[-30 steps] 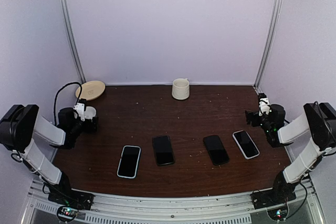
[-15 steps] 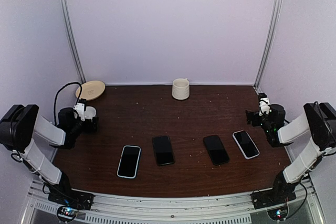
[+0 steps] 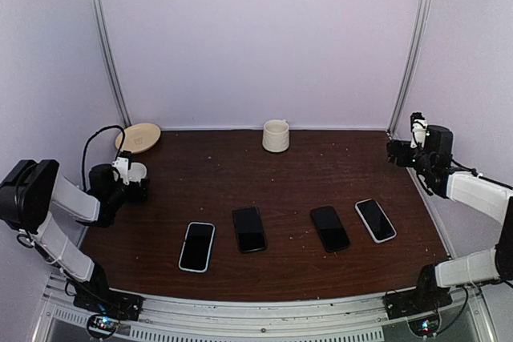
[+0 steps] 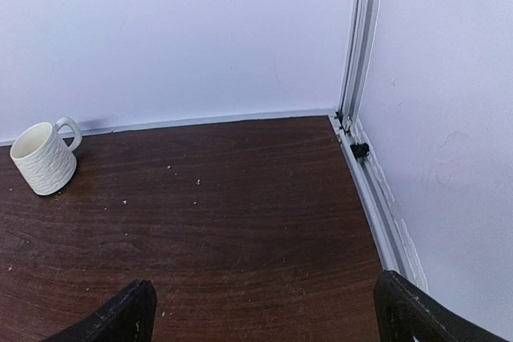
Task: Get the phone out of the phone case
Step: Pick up the phone with the phone case at the center of the board.
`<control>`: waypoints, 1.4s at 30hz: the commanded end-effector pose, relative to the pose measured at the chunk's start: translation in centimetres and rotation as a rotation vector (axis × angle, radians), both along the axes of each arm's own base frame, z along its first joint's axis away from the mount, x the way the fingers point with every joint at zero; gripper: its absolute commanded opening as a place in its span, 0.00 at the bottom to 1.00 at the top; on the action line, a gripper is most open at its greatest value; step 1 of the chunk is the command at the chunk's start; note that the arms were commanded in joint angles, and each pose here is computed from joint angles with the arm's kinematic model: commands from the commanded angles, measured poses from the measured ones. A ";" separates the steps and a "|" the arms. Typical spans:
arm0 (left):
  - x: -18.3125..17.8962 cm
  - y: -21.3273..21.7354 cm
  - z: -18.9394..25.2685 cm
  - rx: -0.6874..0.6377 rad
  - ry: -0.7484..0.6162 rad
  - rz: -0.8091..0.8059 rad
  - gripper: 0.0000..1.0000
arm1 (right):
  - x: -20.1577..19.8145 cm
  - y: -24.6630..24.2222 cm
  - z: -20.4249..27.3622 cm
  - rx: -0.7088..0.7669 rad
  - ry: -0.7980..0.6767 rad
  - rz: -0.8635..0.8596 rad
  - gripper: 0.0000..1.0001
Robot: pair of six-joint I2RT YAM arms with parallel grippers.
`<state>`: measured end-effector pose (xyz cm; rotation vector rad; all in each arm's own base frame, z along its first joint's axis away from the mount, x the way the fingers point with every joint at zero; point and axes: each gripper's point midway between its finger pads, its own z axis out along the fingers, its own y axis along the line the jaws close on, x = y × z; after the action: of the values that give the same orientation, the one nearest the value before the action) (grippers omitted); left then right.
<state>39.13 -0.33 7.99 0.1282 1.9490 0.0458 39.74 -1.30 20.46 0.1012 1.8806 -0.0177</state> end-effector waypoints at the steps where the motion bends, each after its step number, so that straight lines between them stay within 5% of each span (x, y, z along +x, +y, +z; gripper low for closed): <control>1: 1.3 2.1 2.3 0.007 0.000 0.134 0.98 | -2.4 0.9 -1.3 0.133 0.198 -0.001 0.99; 5: 1.3 3.7 3.0 -0.012 0.199 0.260 0.98 | -3.2 2.0 -0.5 0.206 0.268 0.026 0.99; 15: -0.5 4.4 8.0 -0.211 0.257 0.423 0.97 | -5.4 3.9 -4.1 0.222 0.466 -0.030 0.99; 25: -2.2 5.5 12.7 -0.270 0.366 0.583 0.98 | -8.1 5.4 -11.1 0.023 0.772 -0.108 0.99; 33: -3.9 1.3 15.6 -0.349 0.421 0.331 0.98 | -9.5 6.0 -14.4 -0.005 0.919 -0.078 0.99; 42: -5.7 -0.8 15.0 -0.241 0.504 0.124 0.98 | -10.7 7.5 -16.9 -0.015 1.040 0.000 0.99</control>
<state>34.07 0.38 23.62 -0.3048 2.4015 -0.0953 29.14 5.41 3.74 0.1330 2.8821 -0.1125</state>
